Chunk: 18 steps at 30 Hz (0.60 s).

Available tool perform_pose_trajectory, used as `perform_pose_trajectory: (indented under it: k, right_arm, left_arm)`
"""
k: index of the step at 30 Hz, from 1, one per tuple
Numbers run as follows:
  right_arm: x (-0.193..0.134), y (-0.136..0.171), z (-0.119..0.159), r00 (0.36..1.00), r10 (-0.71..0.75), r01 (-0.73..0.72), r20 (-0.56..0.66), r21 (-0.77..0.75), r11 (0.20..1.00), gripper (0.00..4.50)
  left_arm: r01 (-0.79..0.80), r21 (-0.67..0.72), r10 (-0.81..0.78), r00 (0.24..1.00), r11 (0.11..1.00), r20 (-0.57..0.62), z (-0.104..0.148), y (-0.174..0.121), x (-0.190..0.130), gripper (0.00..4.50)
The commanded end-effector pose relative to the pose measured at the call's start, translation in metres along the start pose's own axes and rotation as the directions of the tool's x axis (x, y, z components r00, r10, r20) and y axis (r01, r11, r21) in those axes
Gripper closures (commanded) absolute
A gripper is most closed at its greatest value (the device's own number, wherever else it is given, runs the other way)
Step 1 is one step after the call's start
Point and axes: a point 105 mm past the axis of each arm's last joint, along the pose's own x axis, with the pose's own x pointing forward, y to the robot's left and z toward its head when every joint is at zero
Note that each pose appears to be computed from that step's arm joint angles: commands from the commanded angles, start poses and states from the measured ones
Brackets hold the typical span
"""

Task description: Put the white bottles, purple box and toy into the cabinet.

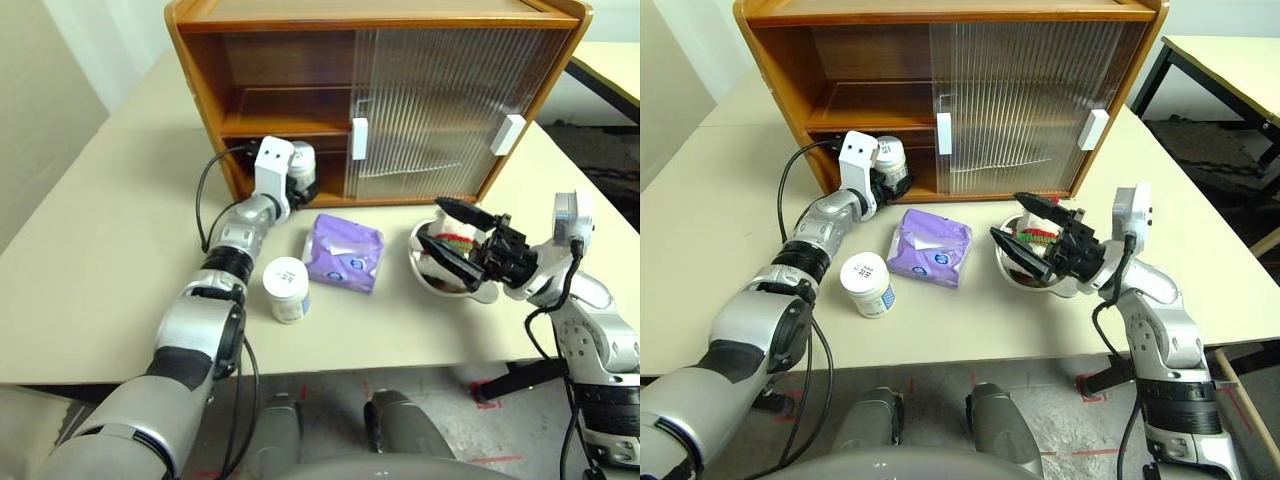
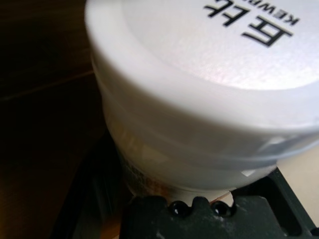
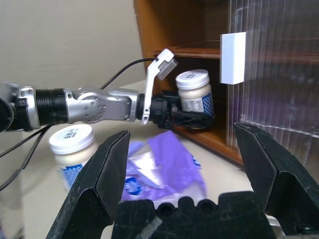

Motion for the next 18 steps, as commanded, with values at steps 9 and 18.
perform_pose_trajectory:
  k: [9, 18]
  right_arm:
    - [0.021, 0.019, -0.001, 0.998, -0.068, 0.068, 0.015, 0.055, 0.996, 0.00]
    - [0.017, 0.013, 0.009, 0.997, -0.074, 0.073, 0.008, 0.041, 0.996, 0.00]
  left_arm:
    - [-0.045, 0.002, 0.045, 0.999, 0.999, 0.003, 0.011, 0.009, 0.003, 1.23]
    - [-0.079, -0.029, 0.078, 0.996, 0.996, -0.045, -0.003, 0.016, 0.000, 1.23]
